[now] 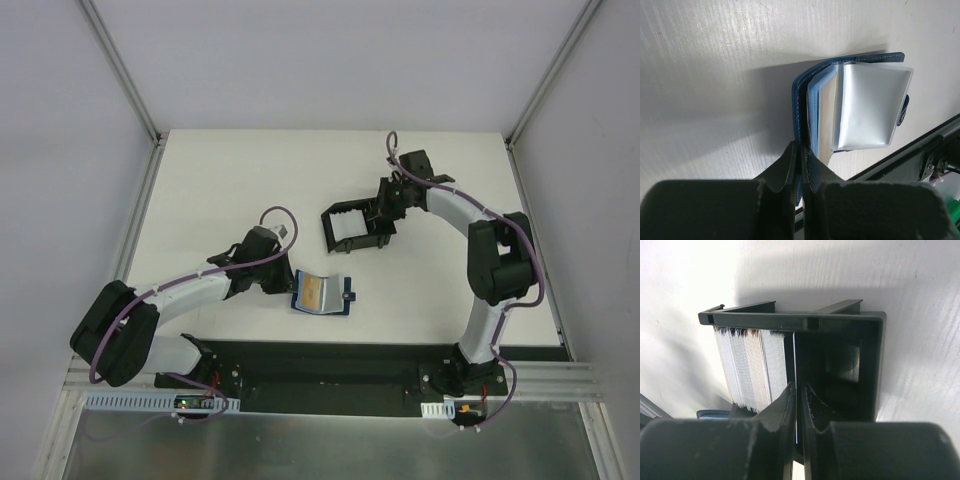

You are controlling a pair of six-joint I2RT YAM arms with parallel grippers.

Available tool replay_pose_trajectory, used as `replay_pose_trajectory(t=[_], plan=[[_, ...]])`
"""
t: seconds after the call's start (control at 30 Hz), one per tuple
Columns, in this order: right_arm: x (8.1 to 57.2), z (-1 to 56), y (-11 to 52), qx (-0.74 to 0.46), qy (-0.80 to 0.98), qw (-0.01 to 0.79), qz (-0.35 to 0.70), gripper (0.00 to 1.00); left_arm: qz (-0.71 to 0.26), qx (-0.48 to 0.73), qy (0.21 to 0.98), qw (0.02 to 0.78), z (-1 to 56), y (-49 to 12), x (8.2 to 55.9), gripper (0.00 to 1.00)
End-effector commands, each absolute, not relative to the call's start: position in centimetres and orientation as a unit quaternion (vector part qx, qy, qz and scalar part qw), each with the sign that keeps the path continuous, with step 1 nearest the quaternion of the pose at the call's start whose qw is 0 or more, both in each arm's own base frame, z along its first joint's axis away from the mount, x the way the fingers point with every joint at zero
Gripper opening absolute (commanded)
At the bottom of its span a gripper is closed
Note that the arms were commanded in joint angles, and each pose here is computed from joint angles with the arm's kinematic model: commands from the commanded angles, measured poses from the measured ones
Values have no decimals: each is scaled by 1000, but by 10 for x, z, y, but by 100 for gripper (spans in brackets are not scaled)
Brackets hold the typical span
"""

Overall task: Put the credit cards into the card holder
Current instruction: Pick up the credit card from the storage box.

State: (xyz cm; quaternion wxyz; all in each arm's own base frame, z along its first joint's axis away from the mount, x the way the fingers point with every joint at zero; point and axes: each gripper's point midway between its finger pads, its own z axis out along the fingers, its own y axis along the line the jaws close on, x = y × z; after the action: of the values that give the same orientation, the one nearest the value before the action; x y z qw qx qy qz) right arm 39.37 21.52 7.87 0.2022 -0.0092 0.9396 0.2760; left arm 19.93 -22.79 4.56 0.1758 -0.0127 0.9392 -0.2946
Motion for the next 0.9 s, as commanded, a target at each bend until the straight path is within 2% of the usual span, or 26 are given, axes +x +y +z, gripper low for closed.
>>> replay_pose_trajectory(t=[0.0, 0.23, 0.57, 0.77, 0.87], plan=[[398, 111, 216, -18, 927, 238, 290, 7, -300, 2, 935, 188, 54, -231, 205, 0], [404, 114, 203, -29, 938, 245, 244, 0, -301, 4, 935, 188, 55, -232, 205, 0], [392, 146, 184, -80, 939, 298, 155, 0, -300, 2, 935, 189, 55, -231, 204, 0], [371, 178, 183, -70, 916, 365, 151, 0, -298, -2, 934, 196, 56, -227, 203, 0], [344, 186, 199, -20, 903, 383, 195, 0, -297, -9, 935, 195, 54, -226, 202, 0]])
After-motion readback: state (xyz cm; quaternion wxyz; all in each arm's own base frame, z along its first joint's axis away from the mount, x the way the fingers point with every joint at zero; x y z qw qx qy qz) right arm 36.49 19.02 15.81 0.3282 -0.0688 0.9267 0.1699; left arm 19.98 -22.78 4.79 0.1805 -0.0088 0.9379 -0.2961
